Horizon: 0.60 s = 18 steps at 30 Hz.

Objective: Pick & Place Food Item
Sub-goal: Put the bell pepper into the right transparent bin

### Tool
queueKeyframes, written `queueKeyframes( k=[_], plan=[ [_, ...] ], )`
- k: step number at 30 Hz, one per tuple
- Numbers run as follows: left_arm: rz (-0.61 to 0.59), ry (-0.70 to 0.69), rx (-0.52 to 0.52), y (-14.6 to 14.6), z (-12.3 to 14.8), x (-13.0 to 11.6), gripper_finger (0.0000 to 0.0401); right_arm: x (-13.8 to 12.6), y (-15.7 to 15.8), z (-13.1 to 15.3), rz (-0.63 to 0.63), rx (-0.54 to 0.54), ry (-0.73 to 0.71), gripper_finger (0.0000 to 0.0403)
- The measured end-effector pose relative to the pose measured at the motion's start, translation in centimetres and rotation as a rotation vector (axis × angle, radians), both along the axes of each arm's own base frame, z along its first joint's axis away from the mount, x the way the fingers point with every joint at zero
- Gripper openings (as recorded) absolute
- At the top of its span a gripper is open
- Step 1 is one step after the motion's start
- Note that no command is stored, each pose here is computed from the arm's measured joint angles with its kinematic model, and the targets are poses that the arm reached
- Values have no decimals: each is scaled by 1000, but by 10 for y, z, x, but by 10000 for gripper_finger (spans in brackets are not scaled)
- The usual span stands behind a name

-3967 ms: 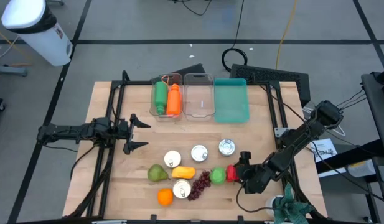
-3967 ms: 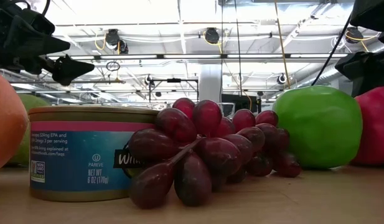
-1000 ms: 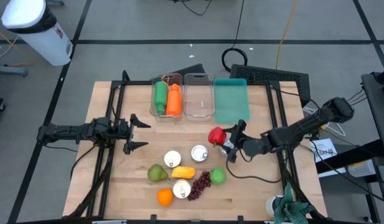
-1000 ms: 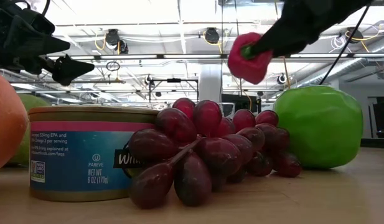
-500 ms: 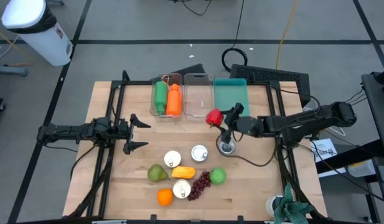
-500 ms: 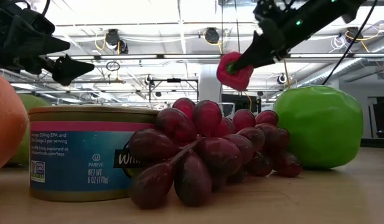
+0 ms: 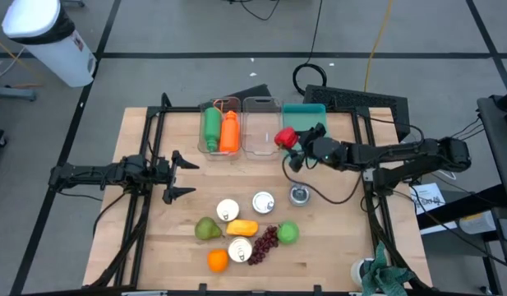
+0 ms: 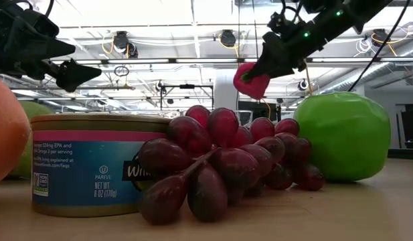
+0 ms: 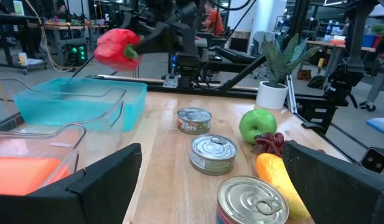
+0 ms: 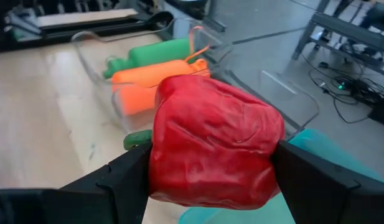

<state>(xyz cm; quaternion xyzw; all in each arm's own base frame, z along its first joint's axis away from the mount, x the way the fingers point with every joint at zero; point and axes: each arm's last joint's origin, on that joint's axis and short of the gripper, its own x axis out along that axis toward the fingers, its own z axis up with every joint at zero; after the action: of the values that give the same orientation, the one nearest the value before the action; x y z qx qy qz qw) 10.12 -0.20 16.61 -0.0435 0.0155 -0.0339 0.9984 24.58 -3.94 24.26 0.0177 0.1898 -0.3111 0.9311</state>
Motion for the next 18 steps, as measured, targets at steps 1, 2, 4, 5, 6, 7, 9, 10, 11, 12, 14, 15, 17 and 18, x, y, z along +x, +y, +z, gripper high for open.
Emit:
queueKeyframes(
  k=[1, 2, 4, 5, 6, 7, 9, 10, 11, 12, 14, 15, 17, 18],
  plan=[
    [0, 0, 0, 0, 0, 0, 399, 0, -3, 0, -11, 1, -7, 288],
    [0, 0, 0, 0, 0, 0, 399, -1, -5, 1, -24, 6, -13, 288],
    [0, 0, 0, 0, 0, 0, 399, -2, -11, 1, -55, 22, -27, 288],
    [0, 0, 0, 0, 0, 0, 399, -2, -13, 1, -72, 34, -37, 288],
    [0, 0, 0, 0, 0, 0, 399, -3, -16, 1, -89, 50, -50, 288],
    [0, 0, 0, 0, 0, 0, 399, -3, -17, 1, -104, 65, -63, 288],
    [0, 0, 0, 0, 0, 0, 399, -2, -19, -1, -125, 90, -78, 288],
    [0, 0, 0, 0, 0, 0, 399, -2, -20, -2, -130, 97, -79, 288],
    [0, 0, 0, 0, 0, 0, 399, -1, -21, -4, -134, 100, -71, 288],
    [0, 0, 0, 0, 0, 0, 399, 0, -21, -6, -137, 103, -68, 288],
    [0, 0, 0, 0, 0, 0, 399, 2, -22, -9, -140, 103, -64, 288],
    [0, 0, 0, 0, 0, 0, 399, 4, -23, -11, -142, 103, -61, 288],
    [0, 0, 0, 0, 0, 0, 399, 7, -24, -13, -143, 101, -72, 288],
    [0, 0, 0, 0, 0, 0, 399, 10, -24, -14, -141, 97, -79, 288]
  ],
)
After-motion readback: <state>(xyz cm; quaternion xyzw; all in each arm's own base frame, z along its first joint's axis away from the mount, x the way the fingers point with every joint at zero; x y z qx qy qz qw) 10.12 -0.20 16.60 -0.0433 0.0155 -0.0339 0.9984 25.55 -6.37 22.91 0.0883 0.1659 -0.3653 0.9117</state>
